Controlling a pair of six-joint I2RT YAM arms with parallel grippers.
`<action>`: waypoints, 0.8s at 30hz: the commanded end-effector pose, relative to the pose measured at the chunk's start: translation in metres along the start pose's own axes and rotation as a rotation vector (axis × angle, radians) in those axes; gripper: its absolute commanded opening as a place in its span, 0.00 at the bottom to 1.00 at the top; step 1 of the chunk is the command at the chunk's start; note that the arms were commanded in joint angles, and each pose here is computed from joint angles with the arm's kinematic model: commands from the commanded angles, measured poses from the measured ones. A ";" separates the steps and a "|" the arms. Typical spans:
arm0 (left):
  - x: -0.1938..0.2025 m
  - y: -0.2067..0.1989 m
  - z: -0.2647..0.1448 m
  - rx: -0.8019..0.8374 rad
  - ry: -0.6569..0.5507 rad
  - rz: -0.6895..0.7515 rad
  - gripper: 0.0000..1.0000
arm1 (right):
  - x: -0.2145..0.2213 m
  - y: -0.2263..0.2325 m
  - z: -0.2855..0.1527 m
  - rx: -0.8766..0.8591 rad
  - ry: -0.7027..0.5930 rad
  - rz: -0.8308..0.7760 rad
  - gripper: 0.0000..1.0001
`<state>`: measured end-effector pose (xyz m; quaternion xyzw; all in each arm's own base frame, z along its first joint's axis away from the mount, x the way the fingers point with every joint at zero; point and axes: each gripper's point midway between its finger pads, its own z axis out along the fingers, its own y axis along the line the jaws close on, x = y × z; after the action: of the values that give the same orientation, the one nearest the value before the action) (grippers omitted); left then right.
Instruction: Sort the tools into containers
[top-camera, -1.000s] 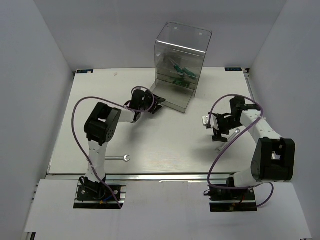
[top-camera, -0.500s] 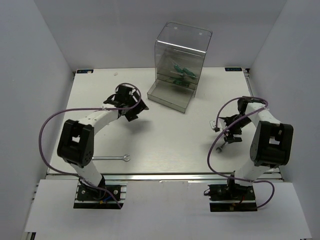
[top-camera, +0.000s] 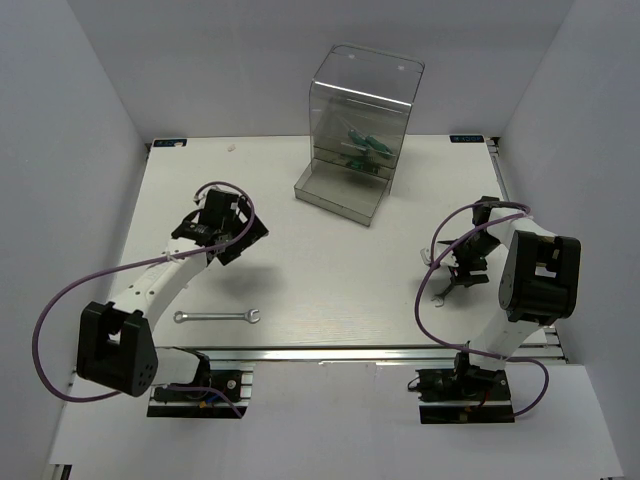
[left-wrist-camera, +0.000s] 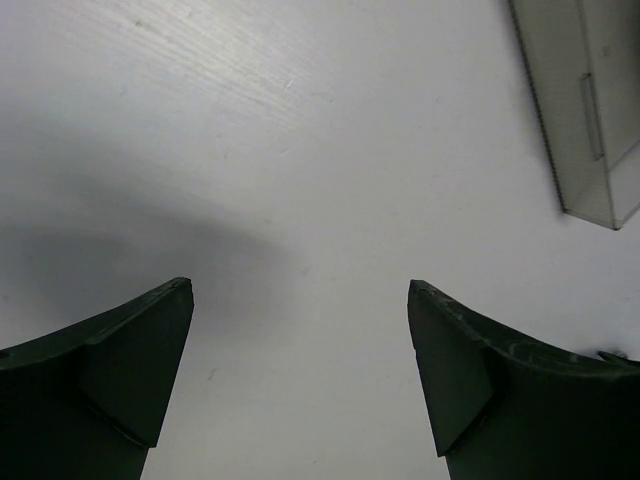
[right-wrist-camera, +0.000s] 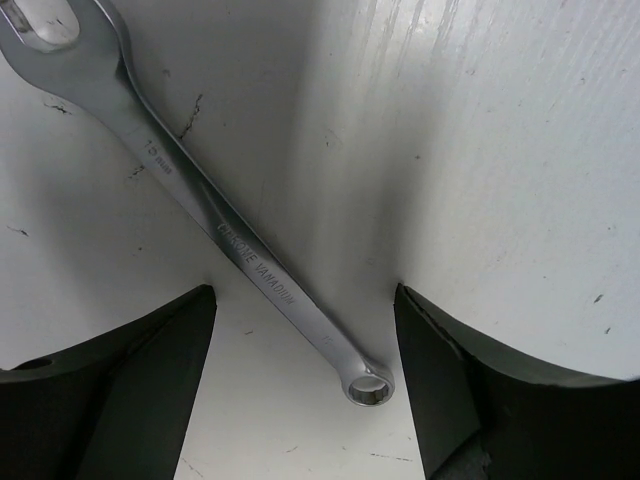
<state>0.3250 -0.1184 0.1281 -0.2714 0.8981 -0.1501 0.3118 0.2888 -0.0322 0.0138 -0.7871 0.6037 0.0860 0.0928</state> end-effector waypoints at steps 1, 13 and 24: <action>0.011 0.025 -0.006 -0.076 0.018 -0.024 0.98 | -0.001 -0.007 0.013 -0.046 -0.011 -0.451 0.77; 0.019 0.042 -0.018 -0.104 0.016 -0.057 0.98 | -0.023 0.026 0.027 -0.127 -0.111 -0.506 0.67; 0.022 0.049 -0.026 -0.113 0.013 -0.061 0.98 | -0.043 0.026 0.038 -0.136 -0.114 -0.483 0.58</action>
<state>0.2799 -0.0965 0.1100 -0.3055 0.9045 -0.1158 0.2742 0.2723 -0.0125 0.0114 -0.8073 0.5766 0.0956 0.0818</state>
